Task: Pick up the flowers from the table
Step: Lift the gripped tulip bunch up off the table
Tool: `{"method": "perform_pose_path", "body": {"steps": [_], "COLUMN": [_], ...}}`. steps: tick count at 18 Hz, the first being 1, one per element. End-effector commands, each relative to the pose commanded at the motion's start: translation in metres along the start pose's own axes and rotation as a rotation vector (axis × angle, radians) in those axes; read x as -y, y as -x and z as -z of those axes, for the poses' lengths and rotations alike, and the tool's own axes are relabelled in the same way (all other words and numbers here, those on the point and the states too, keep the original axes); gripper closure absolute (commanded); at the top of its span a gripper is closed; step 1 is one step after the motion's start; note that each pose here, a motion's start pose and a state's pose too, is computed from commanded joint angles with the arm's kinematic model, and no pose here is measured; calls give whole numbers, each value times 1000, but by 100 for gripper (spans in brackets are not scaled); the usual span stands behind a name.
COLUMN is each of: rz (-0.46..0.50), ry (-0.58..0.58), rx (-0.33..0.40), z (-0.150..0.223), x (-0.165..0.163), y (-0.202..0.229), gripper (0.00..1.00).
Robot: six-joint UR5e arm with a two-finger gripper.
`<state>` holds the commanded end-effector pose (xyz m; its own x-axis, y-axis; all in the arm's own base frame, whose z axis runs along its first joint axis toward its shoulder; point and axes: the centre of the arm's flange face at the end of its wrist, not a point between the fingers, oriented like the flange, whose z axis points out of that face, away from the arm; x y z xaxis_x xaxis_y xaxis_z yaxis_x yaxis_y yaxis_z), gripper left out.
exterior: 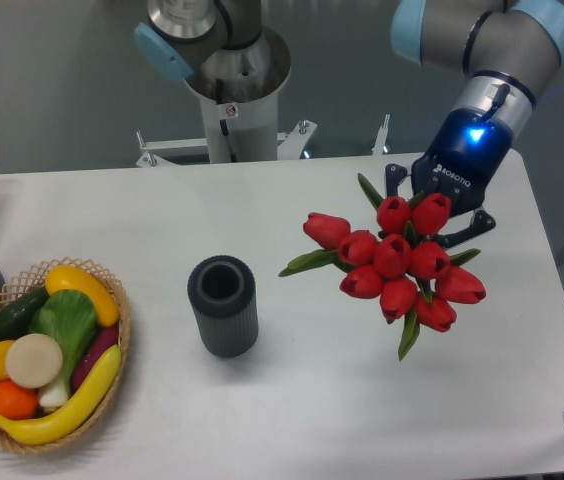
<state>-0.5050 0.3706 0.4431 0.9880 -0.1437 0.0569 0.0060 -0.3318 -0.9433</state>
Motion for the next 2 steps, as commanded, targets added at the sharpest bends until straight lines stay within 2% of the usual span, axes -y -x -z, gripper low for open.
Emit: {"method": "perform_pose_path", "body": {"steps": [2], "rz": [-2], "ry": [0], "rx": [-1], "z": [-1], "x": [0], "y": [0], "gripper": [78]}}
